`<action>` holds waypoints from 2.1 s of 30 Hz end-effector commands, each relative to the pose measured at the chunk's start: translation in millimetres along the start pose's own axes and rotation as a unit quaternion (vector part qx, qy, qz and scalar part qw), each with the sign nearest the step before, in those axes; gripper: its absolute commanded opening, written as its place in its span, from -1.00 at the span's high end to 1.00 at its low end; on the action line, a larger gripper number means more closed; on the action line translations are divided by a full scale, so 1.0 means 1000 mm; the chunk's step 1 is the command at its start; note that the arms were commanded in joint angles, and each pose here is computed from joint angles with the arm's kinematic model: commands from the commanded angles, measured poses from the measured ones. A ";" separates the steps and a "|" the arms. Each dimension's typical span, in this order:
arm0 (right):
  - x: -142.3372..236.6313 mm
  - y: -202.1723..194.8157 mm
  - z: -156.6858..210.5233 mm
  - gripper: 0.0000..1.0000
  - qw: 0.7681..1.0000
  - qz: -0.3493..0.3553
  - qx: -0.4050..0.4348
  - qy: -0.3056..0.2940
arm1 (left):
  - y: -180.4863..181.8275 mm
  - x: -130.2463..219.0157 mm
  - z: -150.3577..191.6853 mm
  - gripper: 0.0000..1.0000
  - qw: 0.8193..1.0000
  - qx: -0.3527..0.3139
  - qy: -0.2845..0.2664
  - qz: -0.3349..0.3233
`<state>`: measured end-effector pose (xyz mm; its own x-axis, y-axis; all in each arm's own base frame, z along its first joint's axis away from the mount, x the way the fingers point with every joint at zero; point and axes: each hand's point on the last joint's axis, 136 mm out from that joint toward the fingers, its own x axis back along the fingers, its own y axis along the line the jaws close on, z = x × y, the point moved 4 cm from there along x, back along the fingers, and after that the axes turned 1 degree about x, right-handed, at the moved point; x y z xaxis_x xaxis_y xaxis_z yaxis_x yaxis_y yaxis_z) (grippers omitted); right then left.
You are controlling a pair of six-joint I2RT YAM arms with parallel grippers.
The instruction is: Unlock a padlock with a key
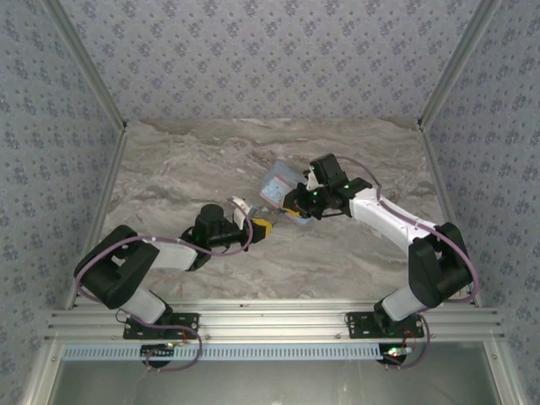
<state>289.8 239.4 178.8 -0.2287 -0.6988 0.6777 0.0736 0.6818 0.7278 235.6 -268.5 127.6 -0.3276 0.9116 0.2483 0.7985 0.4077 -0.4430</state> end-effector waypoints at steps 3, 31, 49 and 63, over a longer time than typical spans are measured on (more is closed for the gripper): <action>0.010 0.018 -0.005 1.00 0.999 -0.044 -0.002 -0.008 | -0.001 -0.007 -0.027 1.00 0.998 -0.018 -0.065 0.013; 0.013 0.016 -0.007 1.00 0.999 -0.034 0.002 -0.019 | 0.013 -0.014 -0.026 1.00 0.996 0.011 -0.088 0.010; 0.012 0.015 -0.007 1.00 0.999 -0.032 0.004 -0.022 | 0.012 -0.009 -0.025 1.00 0.996 0.015 -0.091 0.008; 0.011 0.018 -0.003 1.00 0.999 -0.037 0.005 -0.018 | 0.013 -0.018 -0.036 1.00 0.995 0.015 -0.095 0.019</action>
<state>292.4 238.4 179.3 -0.2377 -0.7044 0.6688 0.1080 0.6651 0.7389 262.5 -277.5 135.7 -0.3934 0.9125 0.1124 0.7795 0.3959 -0.4854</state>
